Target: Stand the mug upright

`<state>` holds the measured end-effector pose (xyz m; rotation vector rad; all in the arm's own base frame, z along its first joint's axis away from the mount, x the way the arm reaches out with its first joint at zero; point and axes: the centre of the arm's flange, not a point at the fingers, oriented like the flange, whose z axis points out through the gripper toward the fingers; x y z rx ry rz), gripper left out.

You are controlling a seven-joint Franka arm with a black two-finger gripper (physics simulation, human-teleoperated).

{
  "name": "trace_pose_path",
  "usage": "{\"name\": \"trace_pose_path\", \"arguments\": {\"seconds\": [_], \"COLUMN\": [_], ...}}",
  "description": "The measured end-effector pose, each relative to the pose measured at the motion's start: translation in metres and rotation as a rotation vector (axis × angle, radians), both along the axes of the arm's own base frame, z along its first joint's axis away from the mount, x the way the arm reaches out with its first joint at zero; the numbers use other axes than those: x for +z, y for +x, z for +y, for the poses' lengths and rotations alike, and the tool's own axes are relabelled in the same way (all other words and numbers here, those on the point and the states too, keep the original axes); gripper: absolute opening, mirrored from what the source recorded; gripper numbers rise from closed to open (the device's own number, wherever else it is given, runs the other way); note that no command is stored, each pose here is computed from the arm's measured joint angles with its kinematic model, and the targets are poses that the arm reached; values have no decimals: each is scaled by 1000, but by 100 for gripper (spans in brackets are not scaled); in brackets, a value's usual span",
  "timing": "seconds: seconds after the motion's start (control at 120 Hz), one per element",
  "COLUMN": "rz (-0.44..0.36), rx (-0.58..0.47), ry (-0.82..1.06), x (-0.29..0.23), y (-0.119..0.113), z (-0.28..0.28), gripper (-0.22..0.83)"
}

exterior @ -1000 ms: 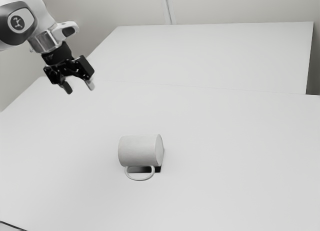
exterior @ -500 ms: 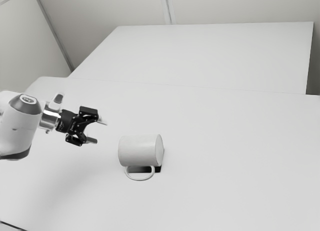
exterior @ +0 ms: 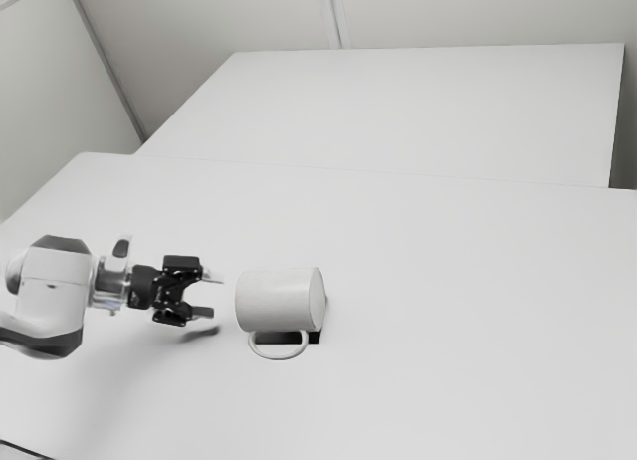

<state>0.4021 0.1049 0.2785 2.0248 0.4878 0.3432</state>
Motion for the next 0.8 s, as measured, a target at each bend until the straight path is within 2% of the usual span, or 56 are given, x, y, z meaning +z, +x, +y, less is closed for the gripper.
{"name": "trace_pose_path", "arguments": {"seconds": [0.225, 0.8], "rz": [-106, -239], "rx": [-50, -93], "ry": [-48, -82], "x": [-4, -13], "y": [3, 25], "z": [-14, -51], "gripper": [62, 62]}}
